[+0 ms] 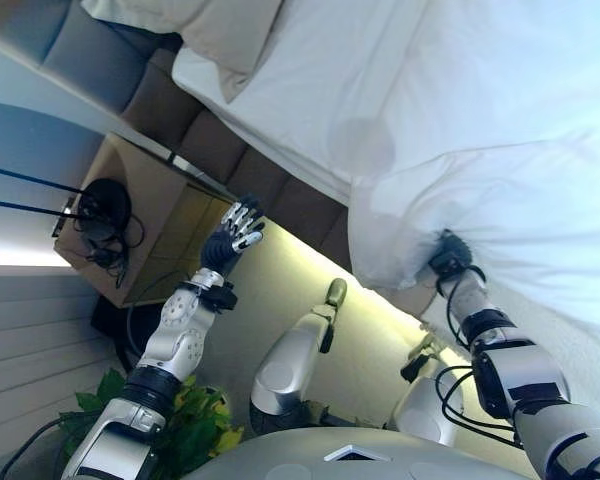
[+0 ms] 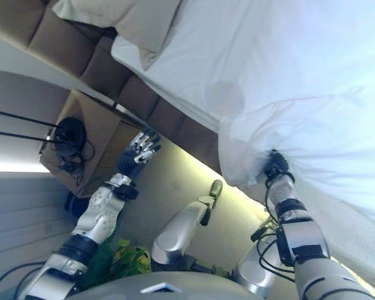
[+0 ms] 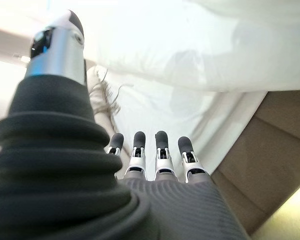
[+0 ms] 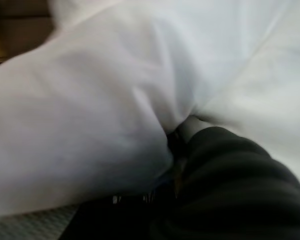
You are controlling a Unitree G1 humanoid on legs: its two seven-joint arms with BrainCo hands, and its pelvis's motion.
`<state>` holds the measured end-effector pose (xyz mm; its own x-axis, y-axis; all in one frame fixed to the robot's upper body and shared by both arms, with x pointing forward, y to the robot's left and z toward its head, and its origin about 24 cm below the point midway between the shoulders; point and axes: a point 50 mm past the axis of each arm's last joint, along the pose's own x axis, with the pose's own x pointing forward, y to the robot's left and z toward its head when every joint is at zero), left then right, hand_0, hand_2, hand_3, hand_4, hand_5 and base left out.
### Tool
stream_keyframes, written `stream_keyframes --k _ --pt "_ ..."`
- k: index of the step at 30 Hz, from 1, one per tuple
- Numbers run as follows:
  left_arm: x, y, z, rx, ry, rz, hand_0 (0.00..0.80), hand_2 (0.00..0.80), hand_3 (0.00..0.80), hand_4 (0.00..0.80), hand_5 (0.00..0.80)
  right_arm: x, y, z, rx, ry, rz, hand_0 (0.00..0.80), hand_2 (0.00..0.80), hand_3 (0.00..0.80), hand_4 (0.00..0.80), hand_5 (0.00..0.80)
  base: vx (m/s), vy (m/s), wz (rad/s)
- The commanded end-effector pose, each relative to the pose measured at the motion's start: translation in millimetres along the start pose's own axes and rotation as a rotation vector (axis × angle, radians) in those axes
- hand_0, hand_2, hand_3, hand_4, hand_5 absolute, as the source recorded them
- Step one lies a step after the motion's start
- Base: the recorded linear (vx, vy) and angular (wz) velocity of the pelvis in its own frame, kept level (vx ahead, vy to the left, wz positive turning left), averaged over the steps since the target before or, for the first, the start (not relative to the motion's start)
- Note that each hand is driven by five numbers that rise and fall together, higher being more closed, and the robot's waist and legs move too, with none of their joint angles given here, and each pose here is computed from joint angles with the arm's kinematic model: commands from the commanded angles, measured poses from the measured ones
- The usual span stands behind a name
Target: Make the bed neatly
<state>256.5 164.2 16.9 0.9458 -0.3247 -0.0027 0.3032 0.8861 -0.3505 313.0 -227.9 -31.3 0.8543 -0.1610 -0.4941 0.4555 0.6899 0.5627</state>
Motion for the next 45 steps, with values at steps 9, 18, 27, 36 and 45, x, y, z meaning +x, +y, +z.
stream_keyframes --k 9,18,27,36,45 --pt "-1.2 8.3 11.6 0.038 -0.055 -0.028 0.0 0.0 0.0 0.0 0.0 -7.7 85.4 -62.5 -0.021 0.162 0.204 0.8 0.8 0.8 0.8 0.8 0.034 0.005 0.18" --pt "3.7 -0.2 7.5 0.006 -0.077 -0.066 0.0 0.0 0.0 0.0 0.0 -21.8 95.0 -112.0 -0.296 0.368 0.259 0.8 0.8 0.8 0.8 0.8 0.012 0.037 0.11" --pt "2.5 5.1 6.3 0.031 -0.045 -0.088 0.0 0.0 0.0 0.0 0.0 -25.8 99.5 -121.7 -0.258 0.37 0.256 0.631 0.631 0.631 0.631 0.631 0.018 -0.038 0.1" --pt "0.1 6.8 6.7 0.059 -0.038 -0.082 0.0 0.0 0.0 0.0 0.0 -16.1 52.8 -101.9 -0.142 0.34 0.113 0.0 0.0 0.0 0.0 0.0 0.012 -0.057 -0.03" --pt "-5.3 8.7 5.3 0.062 -0.035 -0.046 0.0 0.0 0.0 0.0 0.0 -21.9 -22.7 -84.9 0.009 0.303 0.029 0.0 0.0 0.0 0.0 0.0 0.011 -0.044 -0.13"
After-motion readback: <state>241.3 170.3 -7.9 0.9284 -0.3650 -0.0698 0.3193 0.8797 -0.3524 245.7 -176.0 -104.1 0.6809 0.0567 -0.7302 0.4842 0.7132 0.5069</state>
